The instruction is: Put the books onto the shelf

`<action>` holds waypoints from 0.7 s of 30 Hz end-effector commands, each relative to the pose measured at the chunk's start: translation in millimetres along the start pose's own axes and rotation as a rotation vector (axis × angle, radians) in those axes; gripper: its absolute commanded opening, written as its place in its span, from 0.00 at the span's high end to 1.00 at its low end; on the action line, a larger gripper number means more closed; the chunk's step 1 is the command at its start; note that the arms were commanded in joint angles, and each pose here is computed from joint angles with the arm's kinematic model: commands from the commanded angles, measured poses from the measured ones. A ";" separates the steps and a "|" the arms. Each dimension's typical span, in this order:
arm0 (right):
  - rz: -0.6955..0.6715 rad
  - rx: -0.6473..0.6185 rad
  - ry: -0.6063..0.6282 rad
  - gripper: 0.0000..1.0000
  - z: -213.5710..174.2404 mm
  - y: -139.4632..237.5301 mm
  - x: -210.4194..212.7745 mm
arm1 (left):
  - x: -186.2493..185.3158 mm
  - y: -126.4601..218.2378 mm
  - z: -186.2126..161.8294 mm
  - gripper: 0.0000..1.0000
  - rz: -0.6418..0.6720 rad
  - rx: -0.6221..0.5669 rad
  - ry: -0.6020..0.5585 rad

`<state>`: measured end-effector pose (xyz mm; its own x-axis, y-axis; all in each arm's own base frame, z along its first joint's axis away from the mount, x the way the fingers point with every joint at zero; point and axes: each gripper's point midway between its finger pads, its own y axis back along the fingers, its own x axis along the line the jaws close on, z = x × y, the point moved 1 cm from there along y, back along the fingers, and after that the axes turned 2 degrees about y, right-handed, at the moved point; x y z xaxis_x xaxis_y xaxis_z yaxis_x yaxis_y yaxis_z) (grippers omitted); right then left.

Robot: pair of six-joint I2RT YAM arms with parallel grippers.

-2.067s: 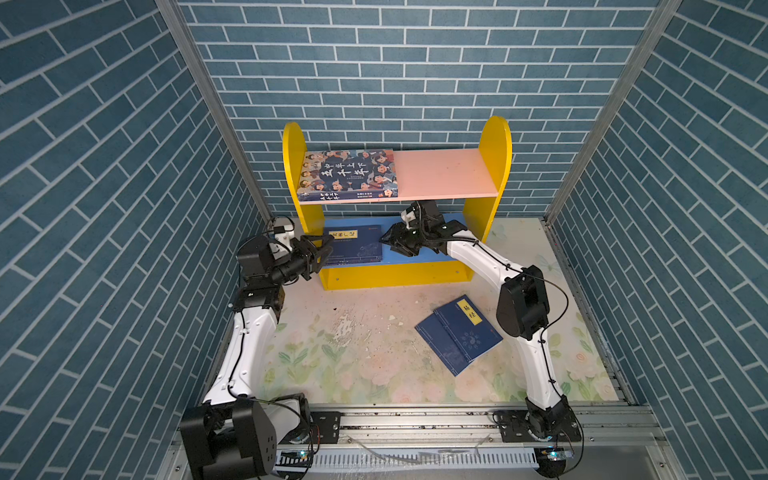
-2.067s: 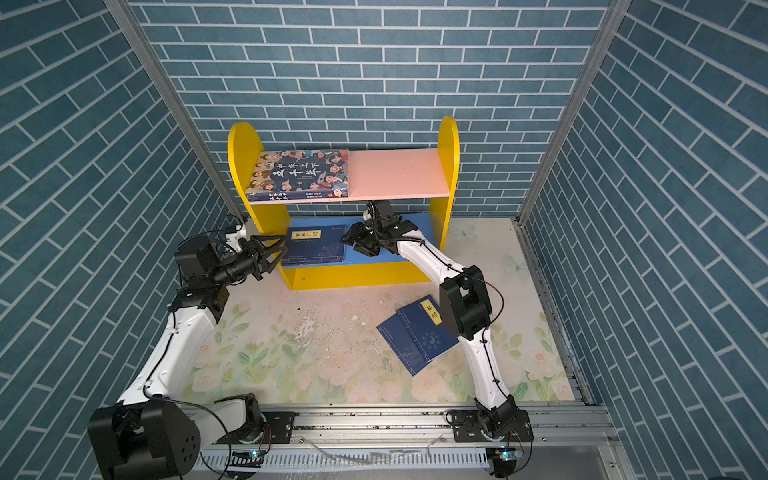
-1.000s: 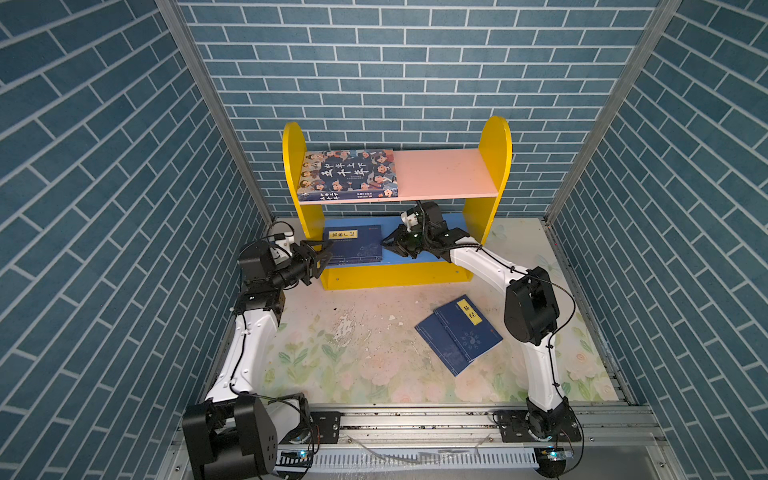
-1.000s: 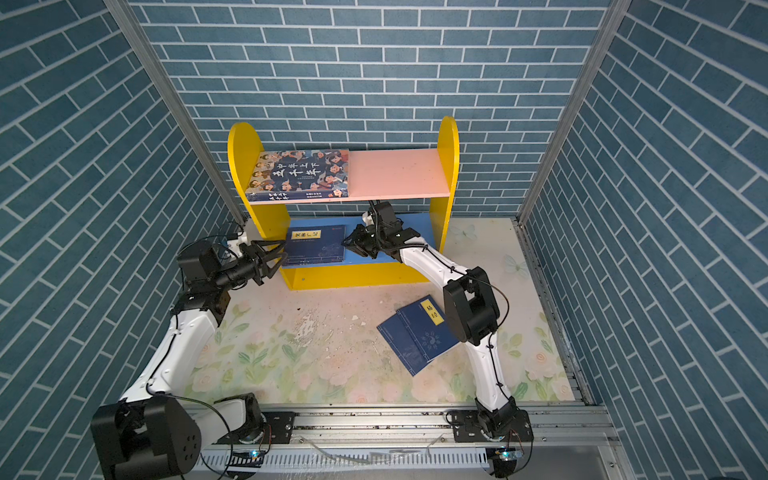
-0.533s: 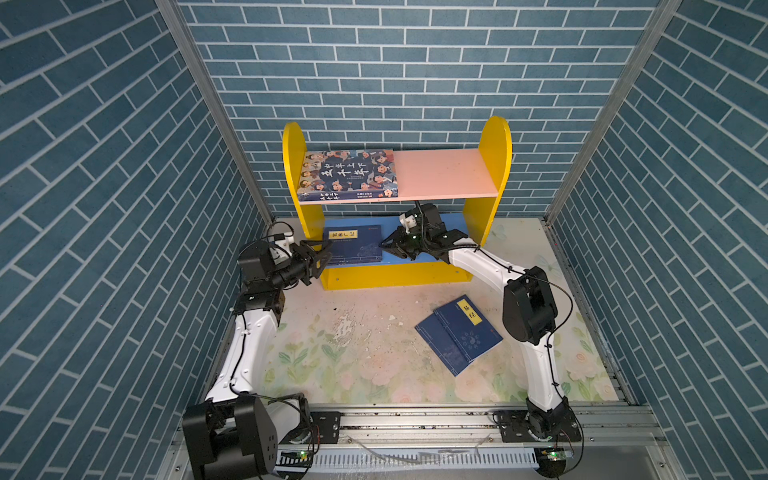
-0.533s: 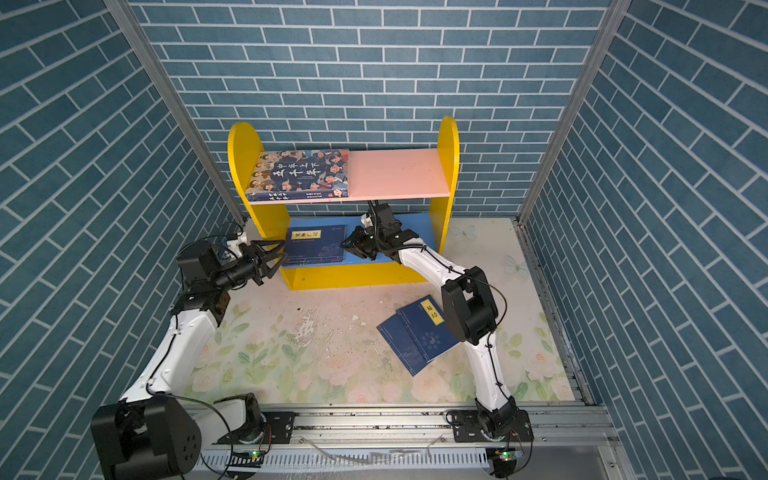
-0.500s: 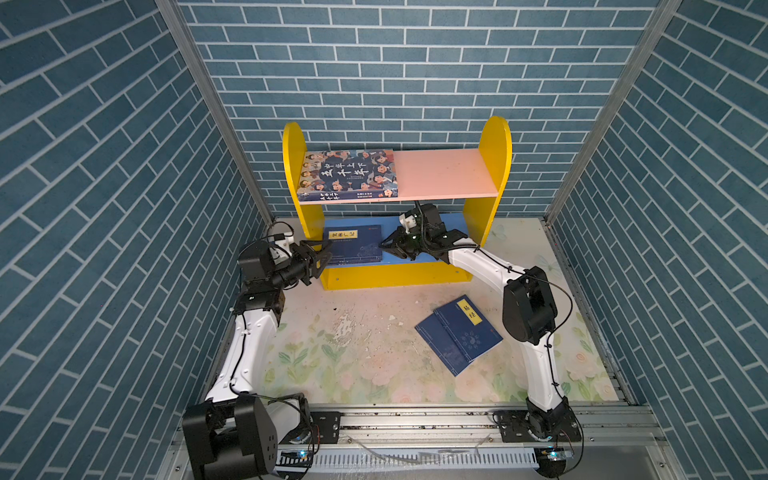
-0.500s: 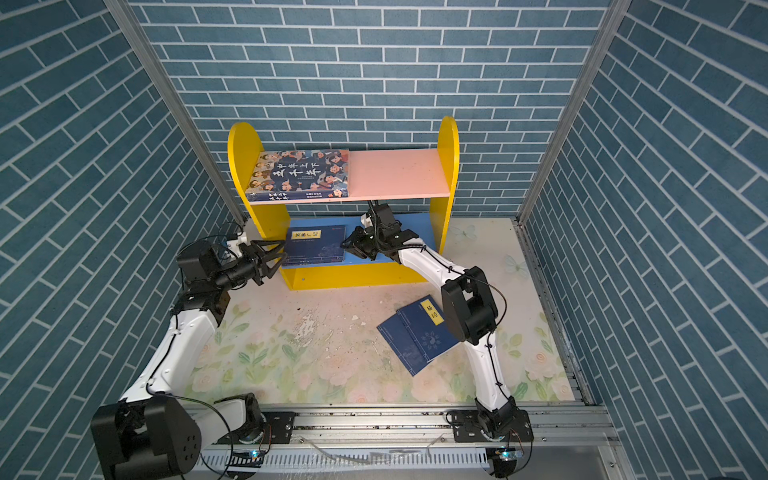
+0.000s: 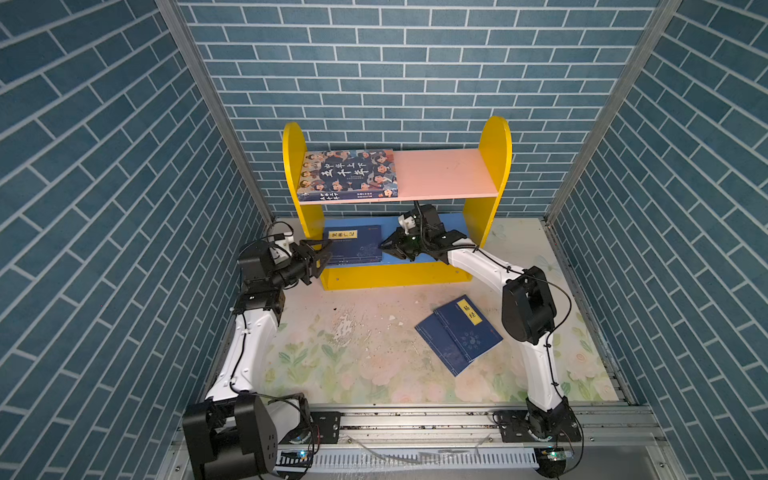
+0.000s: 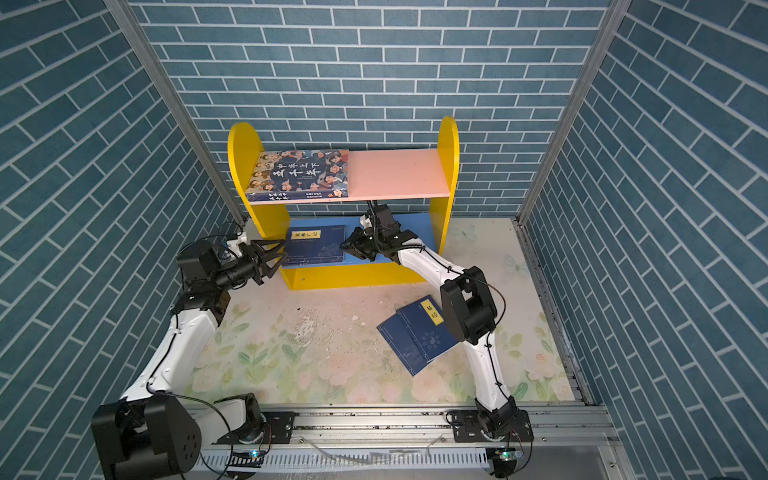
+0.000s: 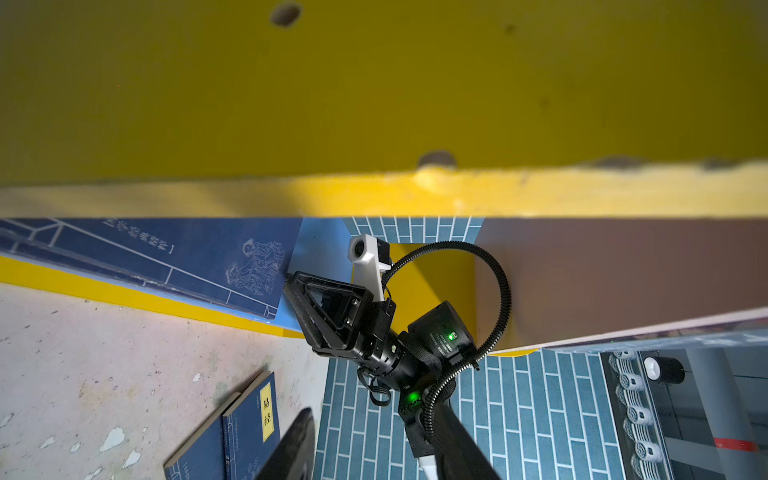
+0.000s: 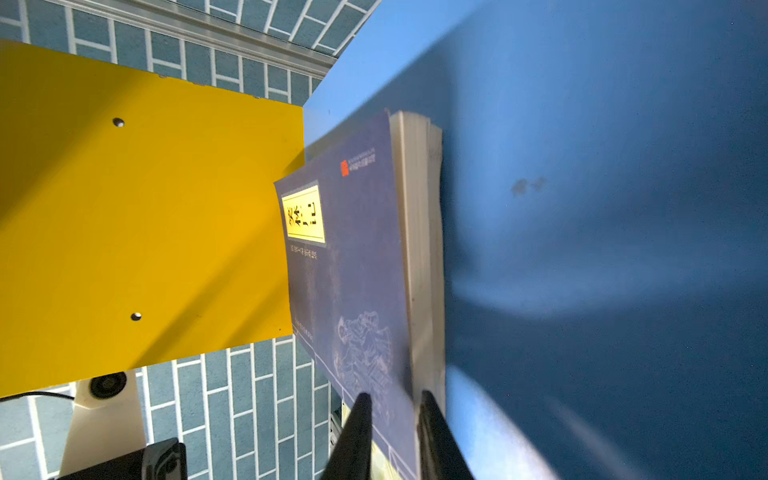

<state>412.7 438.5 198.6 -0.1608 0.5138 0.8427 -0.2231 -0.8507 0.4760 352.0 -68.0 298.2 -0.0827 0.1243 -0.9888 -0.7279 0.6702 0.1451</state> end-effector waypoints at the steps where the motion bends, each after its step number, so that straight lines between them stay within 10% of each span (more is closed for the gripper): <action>1: 0.027 0.010 0.009 0.78 -2.0 -5.5 6.5 | -2.2 -0.2 2.5 0.52 -0.016 -0.001 -0.014; 21: 0.030 -0.008 0.017 0.73 0.5 -3.0 13.4 | -4.2 0.3 3.0 0.52 -0.023 -0.005 -0.011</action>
<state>409.2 442.2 195.9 -0.1590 0.5109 0.8448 -0.2089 -0.8537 0.4770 352.8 -67.6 300.3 -0.0837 0.1112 -0.9903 -0.7308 0.6687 0.1369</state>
